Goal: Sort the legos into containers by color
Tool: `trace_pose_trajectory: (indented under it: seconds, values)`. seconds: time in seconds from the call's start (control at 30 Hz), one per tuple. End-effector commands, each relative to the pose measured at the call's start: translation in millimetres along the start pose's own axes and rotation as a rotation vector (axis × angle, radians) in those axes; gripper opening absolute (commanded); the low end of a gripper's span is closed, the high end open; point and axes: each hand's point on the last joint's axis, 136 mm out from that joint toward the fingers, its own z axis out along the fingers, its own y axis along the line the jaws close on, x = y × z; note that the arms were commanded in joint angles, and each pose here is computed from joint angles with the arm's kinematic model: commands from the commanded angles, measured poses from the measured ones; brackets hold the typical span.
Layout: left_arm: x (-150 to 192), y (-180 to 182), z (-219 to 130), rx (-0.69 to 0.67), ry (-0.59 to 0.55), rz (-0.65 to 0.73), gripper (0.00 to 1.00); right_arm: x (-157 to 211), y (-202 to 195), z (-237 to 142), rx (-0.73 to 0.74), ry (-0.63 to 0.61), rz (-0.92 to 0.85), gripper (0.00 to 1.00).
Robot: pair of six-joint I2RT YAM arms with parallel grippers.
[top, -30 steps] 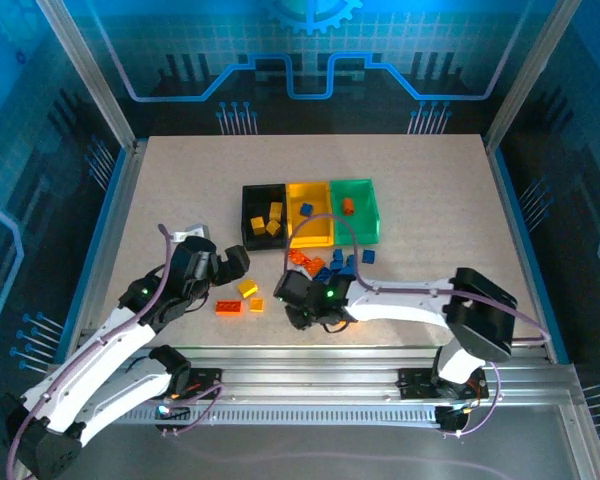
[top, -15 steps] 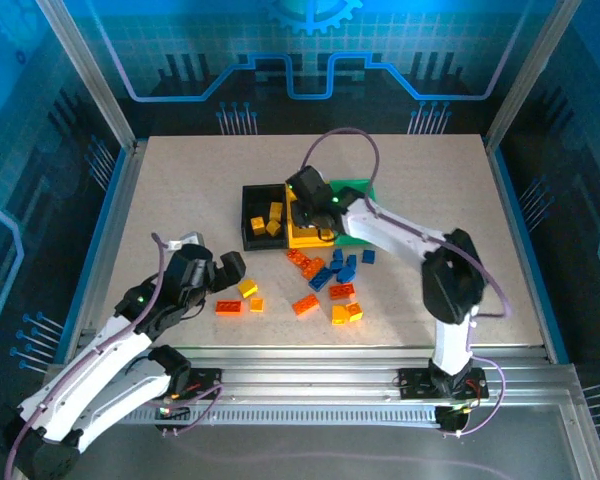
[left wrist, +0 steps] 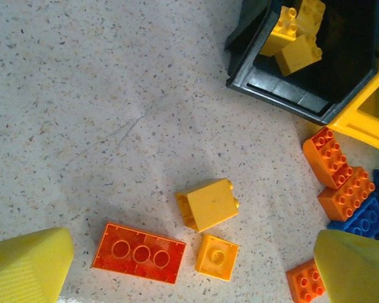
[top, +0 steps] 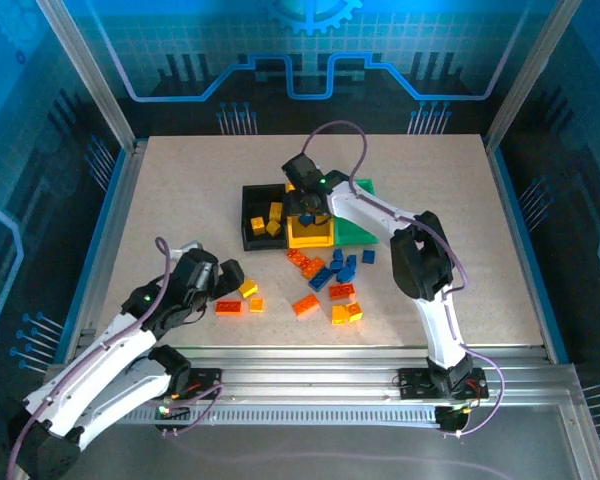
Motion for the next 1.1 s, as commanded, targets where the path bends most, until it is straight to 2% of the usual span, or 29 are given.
trace_pose_trajectory:
  seconds: [0.0, 0.1, 0.27, 0.33, 0.5, 0.6, 0.8, 1.0, 1.07]
  values:
    - [5, 15, 6, -0.073, 0.01, -0.032, 0.99, -14, 11, -40, -0.055, -0.062, -0.001, 0.66]
    - [17, 25, 14, -0.121, 0.05, -0.107, 0.99, -6, 15, -56, -0.066, -0.095, -0.023, 0.66]
    - [42, 45, 26, -0.238, 0.116, -0.381, 0.99, 13, 12, -65, -0.079, -0.115, -0.015, 0.66]
    - [42, 45, 27, -0.261, 0.113, -0.474, 0.99, 19, 8, -65, -0.083, -0.119, 0.0, 0.66]
    - [37, 45, 25, -0.36, 0.103, -0.582, 0.99, 28, -3, -67, -0.063, -0.123, 0.01, 0.65]
    - [49, 43, 36, -0.388, 0.149, -0.654, 0.88, 30, -12, -68, -0.056, -0.128, 0.022, 0.65]
    - [72, 41, 64, -0.445, 0.245, -0.708, 0.86, 31, -29, -79, -0.065, -0.152, 0.056, 0.65]
    - [77, 43, 79, -0.5, 0.263, -0.706, 0.86, 32, -40, -92, -0.073, -0.18, 0.072, 0.65]
    - [80, 45, 84, -0.507, 0.274, -0.706, 0.8, 32, -44, -96, -0.074, -0.187, 0.078, 0.65]
